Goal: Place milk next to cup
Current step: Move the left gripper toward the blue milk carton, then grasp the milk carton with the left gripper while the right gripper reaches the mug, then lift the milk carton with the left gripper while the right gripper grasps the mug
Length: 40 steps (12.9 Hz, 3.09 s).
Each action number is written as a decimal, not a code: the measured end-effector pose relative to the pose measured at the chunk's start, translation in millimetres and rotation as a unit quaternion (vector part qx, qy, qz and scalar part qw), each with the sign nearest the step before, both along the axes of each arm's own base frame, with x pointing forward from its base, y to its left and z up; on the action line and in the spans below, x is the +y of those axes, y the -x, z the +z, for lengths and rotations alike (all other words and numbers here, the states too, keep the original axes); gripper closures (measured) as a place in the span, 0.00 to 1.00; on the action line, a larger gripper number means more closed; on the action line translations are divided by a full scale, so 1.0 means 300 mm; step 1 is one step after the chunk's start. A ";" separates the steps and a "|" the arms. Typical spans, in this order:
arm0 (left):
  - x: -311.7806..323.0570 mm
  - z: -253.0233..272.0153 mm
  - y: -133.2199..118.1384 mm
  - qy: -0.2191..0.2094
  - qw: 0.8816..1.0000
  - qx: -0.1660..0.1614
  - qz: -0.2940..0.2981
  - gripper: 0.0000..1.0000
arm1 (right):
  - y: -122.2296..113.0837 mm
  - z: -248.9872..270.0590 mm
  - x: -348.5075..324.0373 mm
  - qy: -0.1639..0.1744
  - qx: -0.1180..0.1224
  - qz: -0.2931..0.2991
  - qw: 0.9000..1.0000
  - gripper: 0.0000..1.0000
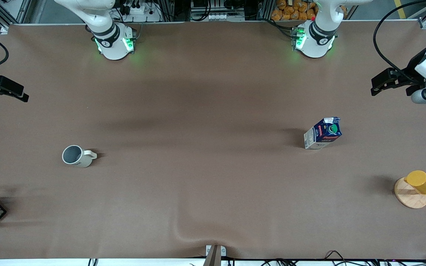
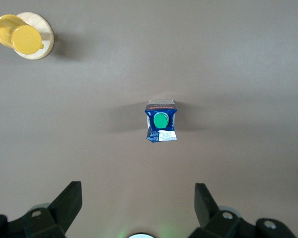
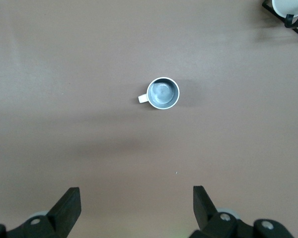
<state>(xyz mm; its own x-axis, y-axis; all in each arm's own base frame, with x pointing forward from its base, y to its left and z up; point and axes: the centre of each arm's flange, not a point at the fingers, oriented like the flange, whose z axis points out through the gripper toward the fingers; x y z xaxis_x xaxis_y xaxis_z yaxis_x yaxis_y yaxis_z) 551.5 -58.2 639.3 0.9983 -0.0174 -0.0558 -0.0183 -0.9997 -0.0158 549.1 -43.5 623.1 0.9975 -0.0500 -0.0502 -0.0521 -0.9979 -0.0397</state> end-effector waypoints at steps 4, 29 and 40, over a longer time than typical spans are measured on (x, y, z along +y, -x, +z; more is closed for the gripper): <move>-0.043 -0.084 -0.016 -0.001 1.000 0.006 0.004 0.00 | -0.006 -0.034 -0.005 -0.001 0.010 -0.001 1.000 0.00; -0.067 -0.987 -0.059 0.004 0.999 0.040 0.008 0.00 | -0.352 -1.174 0.045 0.001 0.046 -0.005 0.999 0.00; -0.087 -0.956 -0.071 0.006 0.999 0.032 0.010 0.59 | -0.315 -1.302 0.024 0.001 0.064 -0.015 0.998 0.32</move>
